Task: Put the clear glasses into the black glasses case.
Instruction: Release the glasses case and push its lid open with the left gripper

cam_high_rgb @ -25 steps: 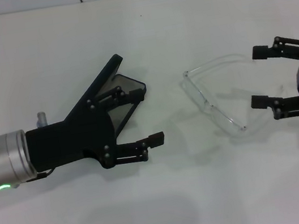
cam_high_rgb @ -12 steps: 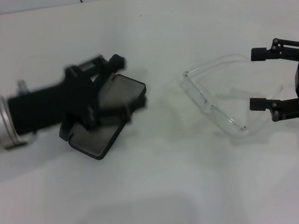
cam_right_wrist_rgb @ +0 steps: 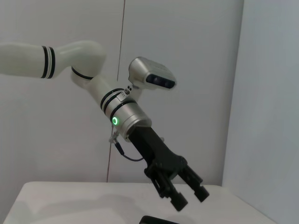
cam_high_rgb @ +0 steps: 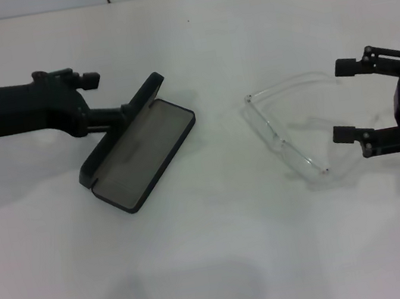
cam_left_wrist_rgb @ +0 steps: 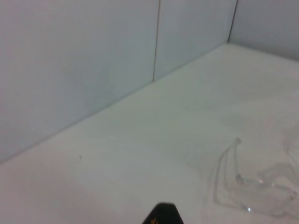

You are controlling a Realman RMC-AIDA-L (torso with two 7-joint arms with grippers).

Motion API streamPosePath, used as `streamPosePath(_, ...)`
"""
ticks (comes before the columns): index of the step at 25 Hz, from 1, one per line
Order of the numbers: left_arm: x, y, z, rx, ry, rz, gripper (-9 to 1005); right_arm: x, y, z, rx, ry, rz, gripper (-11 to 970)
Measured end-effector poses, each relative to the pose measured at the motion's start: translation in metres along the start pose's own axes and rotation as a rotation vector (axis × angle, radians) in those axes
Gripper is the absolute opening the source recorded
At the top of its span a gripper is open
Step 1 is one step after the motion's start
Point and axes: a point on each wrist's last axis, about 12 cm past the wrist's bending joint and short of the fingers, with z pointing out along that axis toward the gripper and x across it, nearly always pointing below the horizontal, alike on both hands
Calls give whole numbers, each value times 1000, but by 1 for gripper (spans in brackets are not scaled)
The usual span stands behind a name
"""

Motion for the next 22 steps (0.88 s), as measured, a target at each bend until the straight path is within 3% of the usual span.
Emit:
streamPosePath(11,-3,-5,28,-37,178,-13,891,0,-3,5,-8,9,-15,873)
streamPosePath(22,-4,-8,43,-80,229,51,891,1,-2,4,-7,9,-11,873)
